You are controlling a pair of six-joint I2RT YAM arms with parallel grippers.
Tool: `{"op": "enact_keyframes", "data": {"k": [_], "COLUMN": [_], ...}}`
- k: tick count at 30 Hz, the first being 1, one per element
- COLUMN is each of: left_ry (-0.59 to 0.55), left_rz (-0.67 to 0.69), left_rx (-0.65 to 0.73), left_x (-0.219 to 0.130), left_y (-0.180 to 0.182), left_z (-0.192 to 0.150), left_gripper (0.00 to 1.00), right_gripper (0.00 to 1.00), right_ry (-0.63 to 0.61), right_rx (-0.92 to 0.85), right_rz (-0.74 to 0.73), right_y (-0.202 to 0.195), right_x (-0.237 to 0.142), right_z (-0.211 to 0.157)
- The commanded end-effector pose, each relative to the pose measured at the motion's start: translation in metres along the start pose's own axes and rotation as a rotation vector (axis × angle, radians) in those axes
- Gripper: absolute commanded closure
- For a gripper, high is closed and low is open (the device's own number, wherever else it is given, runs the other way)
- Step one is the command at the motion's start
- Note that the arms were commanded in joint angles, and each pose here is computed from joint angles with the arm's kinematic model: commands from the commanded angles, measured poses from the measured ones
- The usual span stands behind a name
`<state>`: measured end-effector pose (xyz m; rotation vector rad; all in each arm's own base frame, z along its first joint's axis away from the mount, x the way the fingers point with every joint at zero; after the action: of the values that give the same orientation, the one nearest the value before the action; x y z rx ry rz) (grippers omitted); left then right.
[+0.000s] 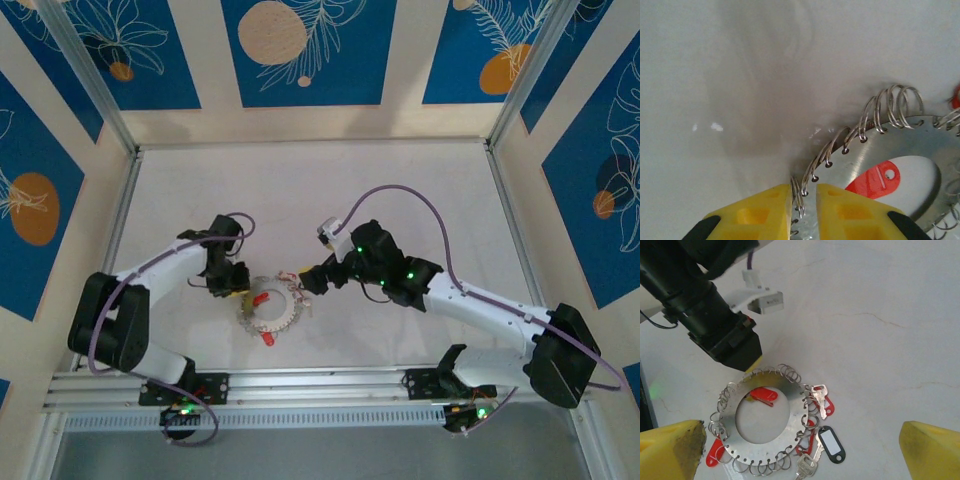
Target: Put the keys on the keyring
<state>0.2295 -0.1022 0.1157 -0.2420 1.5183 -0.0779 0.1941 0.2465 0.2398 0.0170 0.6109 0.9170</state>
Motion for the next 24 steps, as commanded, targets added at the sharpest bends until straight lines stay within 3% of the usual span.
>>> {"op": "enact_keyframes", "data": {"k": [1,18,23,24], "left_ry": [0.004,-0.002,0.026,0.024], "left_rz": [-0.01,-0.036,-0.062,-0.076], "left_rx": [0.054,0.129,0.126,0.138], "left_x": [0.0019,0.0088,0.0094,0.0092], "left_y": [-0.0077,-0.0138,-0.0153,-0.0164], "left_z": [0.0059,0.0134,0.0099,0.0099], "left_gripper": [0.8,0.8,0.83,0.89], "right_gripper": [0.01,0.01,0.01,0.01], "right_ry": [-0.068,-0.068,-0.071,-0.073], "right_rx": [0.003,-0.022,-0.031,-0.031], "right_rz": [0.032,0.018,0.008,0.001], "right_y": [0.0085,0.0092,0.0081,0.0072], "right_x": [-0.0039,-0.0052,-0.0073,-0.0081], "right_z": [0.0192,0.02,0.0186,0.0184]}}
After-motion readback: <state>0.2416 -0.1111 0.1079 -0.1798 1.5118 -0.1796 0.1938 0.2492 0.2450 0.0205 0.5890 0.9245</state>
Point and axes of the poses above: each hand's point on the last joint's axis, 136 mm out from that joint toward the fingers, its own x axis out along the fingers, its own y axis along the line the jaws close on, z = x × y, the point moved 8 cm from there along -x, back along the fingers, and after that the axes turned 5 degrees about x, right-handed, at the moved point
